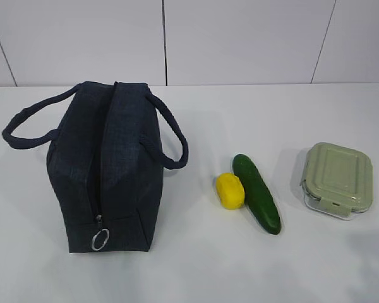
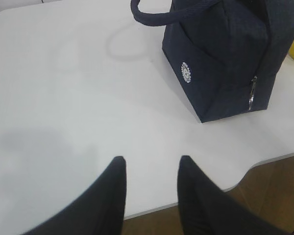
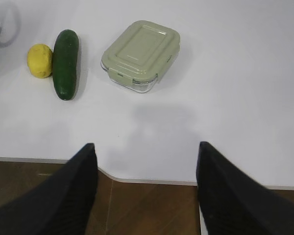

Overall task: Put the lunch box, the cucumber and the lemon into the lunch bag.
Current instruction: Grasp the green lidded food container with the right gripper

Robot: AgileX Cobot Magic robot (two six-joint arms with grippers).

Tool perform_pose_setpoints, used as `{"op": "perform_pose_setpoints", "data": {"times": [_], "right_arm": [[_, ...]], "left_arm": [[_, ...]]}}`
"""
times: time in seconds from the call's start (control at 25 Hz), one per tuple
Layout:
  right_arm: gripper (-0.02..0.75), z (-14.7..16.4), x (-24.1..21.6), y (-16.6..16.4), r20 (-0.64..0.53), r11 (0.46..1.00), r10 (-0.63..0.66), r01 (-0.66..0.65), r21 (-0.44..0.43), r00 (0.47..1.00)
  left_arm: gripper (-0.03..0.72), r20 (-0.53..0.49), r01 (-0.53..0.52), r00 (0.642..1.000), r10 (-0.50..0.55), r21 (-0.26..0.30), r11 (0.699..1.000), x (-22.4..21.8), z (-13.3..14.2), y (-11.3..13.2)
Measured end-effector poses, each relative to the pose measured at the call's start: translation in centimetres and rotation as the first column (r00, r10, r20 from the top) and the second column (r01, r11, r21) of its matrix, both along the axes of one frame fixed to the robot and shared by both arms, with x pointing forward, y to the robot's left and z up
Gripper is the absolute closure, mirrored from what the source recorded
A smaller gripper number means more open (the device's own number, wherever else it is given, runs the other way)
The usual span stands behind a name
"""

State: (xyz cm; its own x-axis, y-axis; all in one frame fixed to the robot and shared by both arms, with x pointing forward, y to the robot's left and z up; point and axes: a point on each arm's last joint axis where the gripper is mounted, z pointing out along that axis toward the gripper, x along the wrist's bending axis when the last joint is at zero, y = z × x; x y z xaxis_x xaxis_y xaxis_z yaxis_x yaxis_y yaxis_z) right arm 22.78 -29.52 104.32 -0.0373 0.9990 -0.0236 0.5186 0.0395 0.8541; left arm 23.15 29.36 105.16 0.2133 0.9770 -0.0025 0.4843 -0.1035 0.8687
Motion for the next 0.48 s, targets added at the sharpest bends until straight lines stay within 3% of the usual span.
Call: {"op": "perform_pose_setpoints", "data": {"times": [0.48], "right_arm": [[0.264, 0.00, 0.00, 0.00, 0.000, 1.000, 0.000, 0.000, 0.000, 1.000]], "left_arm": [[0.450, 0.000, 0.000, 1.000, 0.000, 0.000, 1.000, 0.00, 0.00, 0.00]]}}
